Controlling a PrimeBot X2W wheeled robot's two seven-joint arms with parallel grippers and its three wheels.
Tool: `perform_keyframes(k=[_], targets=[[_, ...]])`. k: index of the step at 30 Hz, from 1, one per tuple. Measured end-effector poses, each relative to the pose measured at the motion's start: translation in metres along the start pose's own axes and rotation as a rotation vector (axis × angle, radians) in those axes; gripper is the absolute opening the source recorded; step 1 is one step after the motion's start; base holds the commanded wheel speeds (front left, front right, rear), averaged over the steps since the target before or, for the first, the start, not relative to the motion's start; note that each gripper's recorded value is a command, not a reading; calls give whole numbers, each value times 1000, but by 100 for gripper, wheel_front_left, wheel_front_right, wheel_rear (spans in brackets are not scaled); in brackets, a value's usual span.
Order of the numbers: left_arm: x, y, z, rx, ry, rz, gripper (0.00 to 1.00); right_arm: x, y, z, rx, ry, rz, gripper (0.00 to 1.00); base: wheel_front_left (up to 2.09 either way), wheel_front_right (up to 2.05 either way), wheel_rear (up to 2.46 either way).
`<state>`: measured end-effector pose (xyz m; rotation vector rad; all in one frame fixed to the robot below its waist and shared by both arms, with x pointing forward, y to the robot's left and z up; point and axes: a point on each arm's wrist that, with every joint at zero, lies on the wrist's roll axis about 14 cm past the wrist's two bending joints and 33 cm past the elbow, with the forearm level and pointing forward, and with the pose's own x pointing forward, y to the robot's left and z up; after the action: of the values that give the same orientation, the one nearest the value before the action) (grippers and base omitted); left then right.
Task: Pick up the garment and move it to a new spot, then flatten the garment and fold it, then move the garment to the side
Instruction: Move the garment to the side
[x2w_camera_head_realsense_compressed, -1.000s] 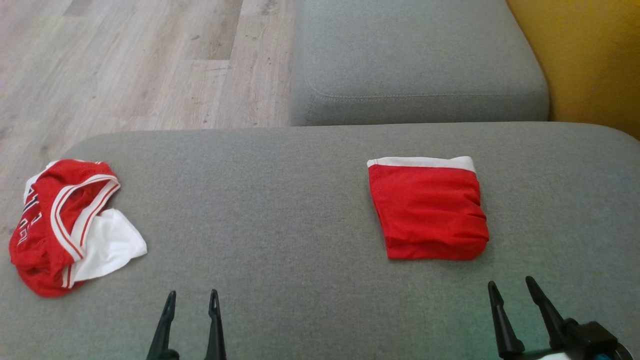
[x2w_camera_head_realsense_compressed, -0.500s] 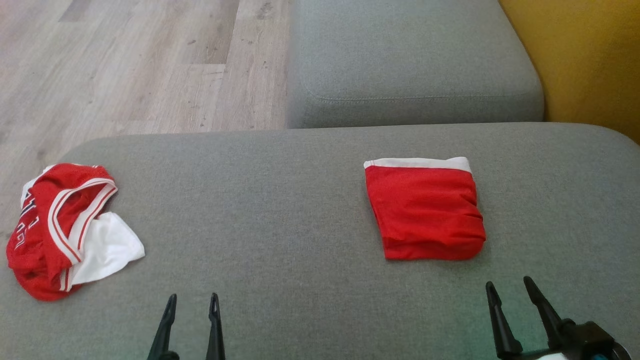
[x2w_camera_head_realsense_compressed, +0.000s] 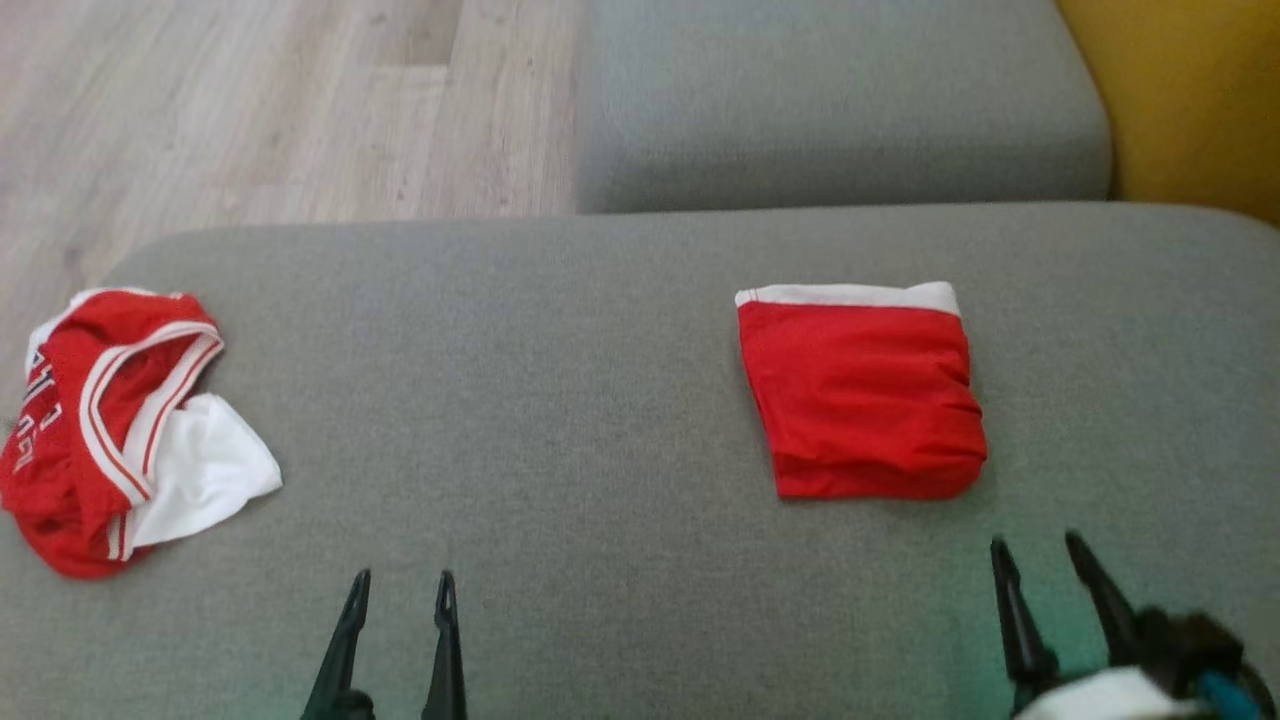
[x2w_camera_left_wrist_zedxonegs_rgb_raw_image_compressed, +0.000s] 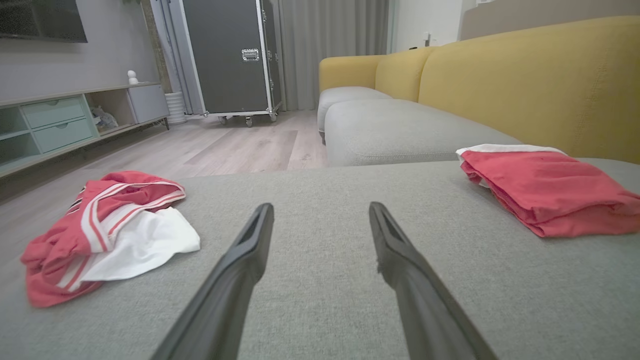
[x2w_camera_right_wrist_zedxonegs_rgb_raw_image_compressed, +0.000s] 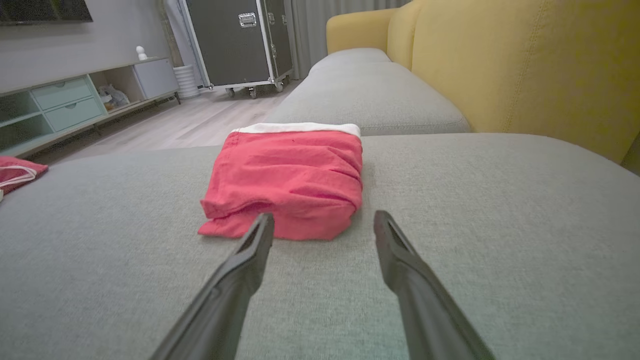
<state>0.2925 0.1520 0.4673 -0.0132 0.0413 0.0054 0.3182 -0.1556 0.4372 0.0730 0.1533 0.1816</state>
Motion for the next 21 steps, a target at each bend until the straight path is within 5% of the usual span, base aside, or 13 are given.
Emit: perform_keyframes(k=[6,14,21], targets=[[18,-11,7,-6,-12,-29,100,43,-19,13,42,-3,-12,100,0,0,0],[58,-29,8,-12,-10,-85,100,113,-50,-4,89,216,-23,100,0,0,0],[63,-34,-6,-12,34,-96,100,135,-50,-31,128,365,-12,100,0,0,0]])
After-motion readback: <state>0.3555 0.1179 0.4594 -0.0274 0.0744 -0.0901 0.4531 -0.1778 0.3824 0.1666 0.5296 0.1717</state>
